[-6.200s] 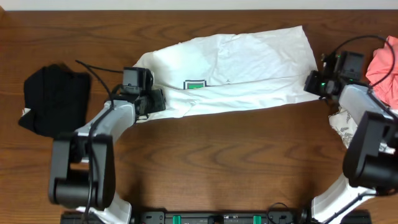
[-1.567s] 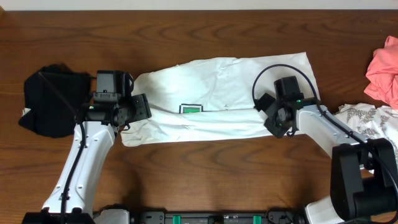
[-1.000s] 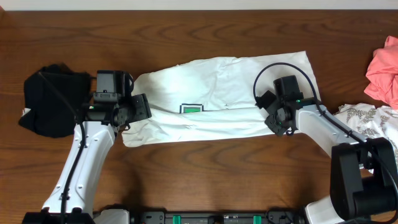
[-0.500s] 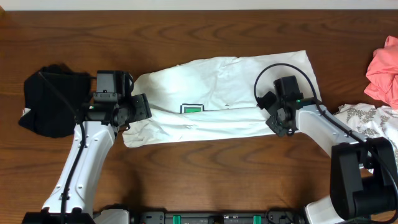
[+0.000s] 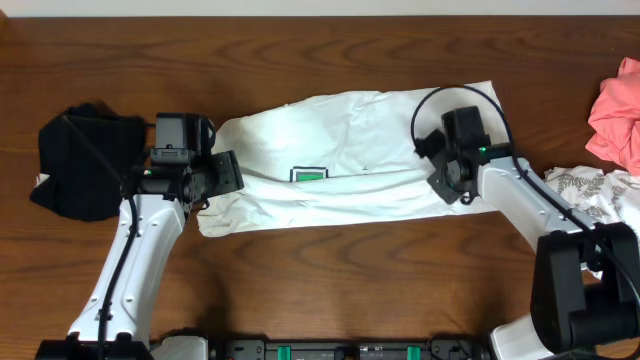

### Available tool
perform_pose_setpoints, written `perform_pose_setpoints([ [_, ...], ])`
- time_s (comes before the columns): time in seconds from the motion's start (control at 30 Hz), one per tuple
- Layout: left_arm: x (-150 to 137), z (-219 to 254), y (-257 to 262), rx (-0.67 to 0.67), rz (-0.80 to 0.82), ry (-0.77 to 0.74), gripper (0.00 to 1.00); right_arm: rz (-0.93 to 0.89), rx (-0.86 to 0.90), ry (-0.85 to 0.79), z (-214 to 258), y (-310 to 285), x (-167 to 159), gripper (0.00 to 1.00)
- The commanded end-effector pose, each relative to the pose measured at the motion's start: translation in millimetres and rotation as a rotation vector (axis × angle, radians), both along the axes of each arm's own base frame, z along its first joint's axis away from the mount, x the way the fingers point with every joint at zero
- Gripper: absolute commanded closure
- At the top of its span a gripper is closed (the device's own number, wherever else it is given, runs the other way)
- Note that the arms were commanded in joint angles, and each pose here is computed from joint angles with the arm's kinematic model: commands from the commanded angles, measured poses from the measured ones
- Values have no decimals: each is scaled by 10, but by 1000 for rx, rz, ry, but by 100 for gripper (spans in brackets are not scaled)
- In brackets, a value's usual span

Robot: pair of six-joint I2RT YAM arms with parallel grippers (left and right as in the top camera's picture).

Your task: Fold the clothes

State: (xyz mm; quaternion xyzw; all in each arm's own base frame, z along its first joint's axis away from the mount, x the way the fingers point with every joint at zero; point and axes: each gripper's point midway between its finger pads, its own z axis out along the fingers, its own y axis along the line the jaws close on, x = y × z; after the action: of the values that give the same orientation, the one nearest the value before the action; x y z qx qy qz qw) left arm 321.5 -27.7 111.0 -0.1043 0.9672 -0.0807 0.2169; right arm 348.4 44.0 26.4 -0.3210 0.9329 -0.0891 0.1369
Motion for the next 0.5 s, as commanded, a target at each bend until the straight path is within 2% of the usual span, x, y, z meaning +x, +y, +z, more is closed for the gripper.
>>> perform_pose_setpoints([
  [0.0,-20,-46,9,-2,2,17,32,-46,13,-77,170,22,156,98],
  [0.4,-87,-76,11,-1,2,46,32,-73,75,-305,410,111,658,96],
  [0.47,-91,-78,11,-1,2,48,32,-74,80,-325,416,116,714,88],
])
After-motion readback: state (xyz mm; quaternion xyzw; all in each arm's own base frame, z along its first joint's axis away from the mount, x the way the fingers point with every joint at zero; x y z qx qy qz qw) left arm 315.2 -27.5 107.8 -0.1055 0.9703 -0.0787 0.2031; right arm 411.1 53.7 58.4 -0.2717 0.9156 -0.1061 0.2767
